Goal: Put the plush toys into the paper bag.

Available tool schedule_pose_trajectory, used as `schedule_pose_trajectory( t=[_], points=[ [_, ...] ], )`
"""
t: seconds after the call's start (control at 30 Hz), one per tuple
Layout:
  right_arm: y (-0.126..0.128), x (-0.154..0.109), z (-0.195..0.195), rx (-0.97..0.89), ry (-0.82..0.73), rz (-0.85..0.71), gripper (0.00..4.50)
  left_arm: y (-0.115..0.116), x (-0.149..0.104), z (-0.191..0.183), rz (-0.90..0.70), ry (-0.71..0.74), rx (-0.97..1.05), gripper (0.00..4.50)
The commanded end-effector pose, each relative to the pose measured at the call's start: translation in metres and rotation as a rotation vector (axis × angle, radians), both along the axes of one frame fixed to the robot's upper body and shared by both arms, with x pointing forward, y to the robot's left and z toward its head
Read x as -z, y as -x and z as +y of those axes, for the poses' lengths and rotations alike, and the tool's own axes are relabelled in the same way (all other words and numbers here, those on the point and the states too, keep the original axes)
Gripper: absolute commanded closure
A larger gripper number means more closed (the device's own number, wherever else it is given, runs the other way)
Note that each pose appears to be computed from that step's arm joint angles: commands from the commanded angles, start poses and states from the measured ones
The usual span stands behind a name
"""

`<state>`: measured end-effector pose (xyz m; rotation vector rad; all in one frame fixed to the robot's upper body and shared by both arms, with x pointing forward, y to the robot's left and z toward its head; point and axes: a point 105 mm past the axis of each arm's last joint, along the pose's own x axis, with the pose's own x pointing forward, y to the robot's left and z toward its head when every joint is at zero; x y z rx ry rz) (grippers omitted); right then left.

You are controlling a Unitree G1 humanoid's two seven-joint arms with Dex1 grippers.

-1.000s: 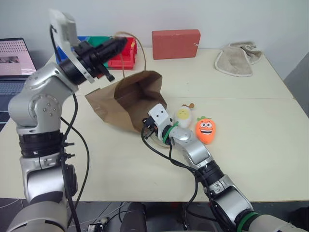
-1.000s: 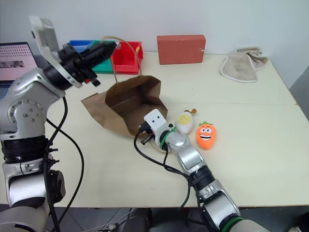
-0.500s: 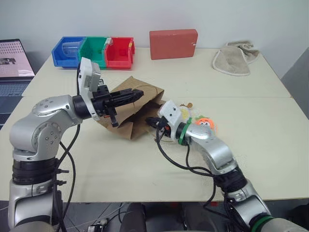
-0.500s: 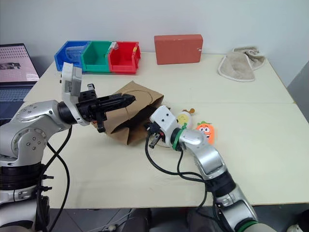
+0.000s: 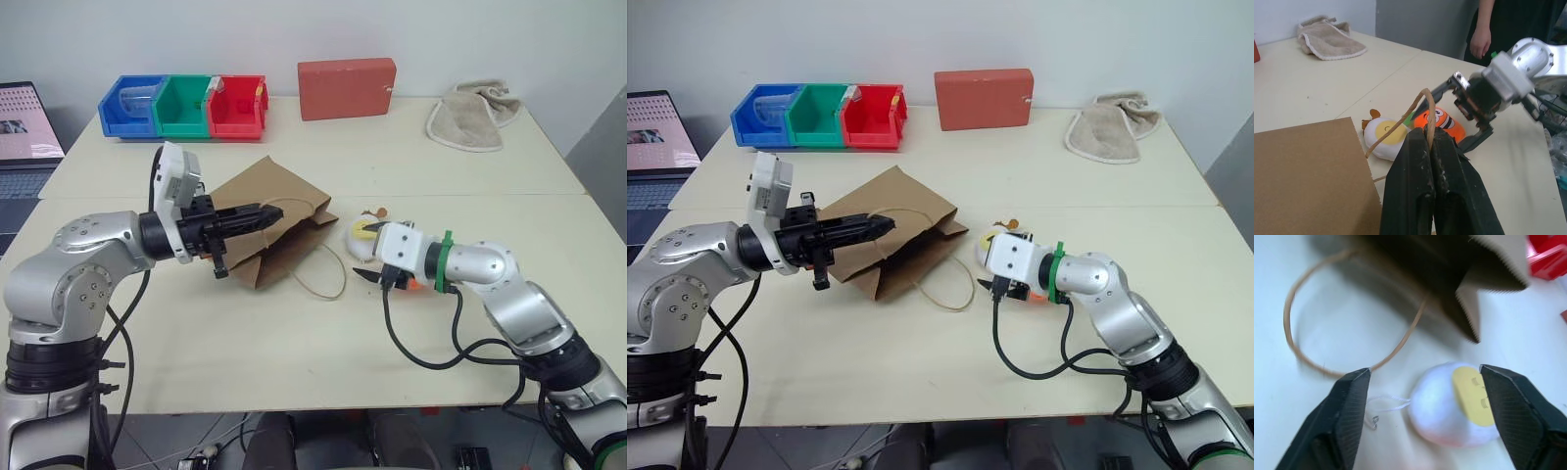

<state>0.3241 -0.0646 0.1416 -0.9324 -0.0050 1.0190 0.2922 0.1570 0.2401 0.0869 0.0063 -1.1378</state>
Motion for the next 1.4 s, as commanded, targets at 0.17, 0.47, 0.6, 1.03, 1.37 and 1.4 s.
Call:
schedule_pose_trajectory(
  t=[0.17, 0.47, 0.6, 1.03, 1.37, 1.4],
  points=[
    [-0.028, -0.006, 0.006, 0.052, 0.046, -0.149, 0.97, 0.005, -0.013, 0.005, -0.048, -0.003, -0.005, 4.50],
    [-0.032, -0.004, 0.002, 0.051, 0.095, -0.209, 3.95, 0.005, -0.016, 0.006, -0.057, -0.001, -0.005, 4.50],
    [-0.029, -0.017, 0.000, 0.036, 0.053, -0.216, 4.45, 0.004, -0.018, 0.007, -0.060, -0.003, -0.004, 4.50],
    [0.029, -0.064, 0.050, -0.248, -0.227, 0.092, 4.45, 0.005, -0.025, -0.005, -0.080, -0.010, 0.055, 4.50],
    [-0.006, -0.051, 0.100, -0.187, -0.285, 0.043, 4.45, 0.008, -0.033, -0.012, -0.090, 0.016, 0.090, 4.50],
    [-0.009, -0.053, 0.106, -0.188, -0.290, 0.023, 4.45, 0.010, -0.032, -0.014, -0.085, 0.016, 0.098, 4.50]
  ],
)
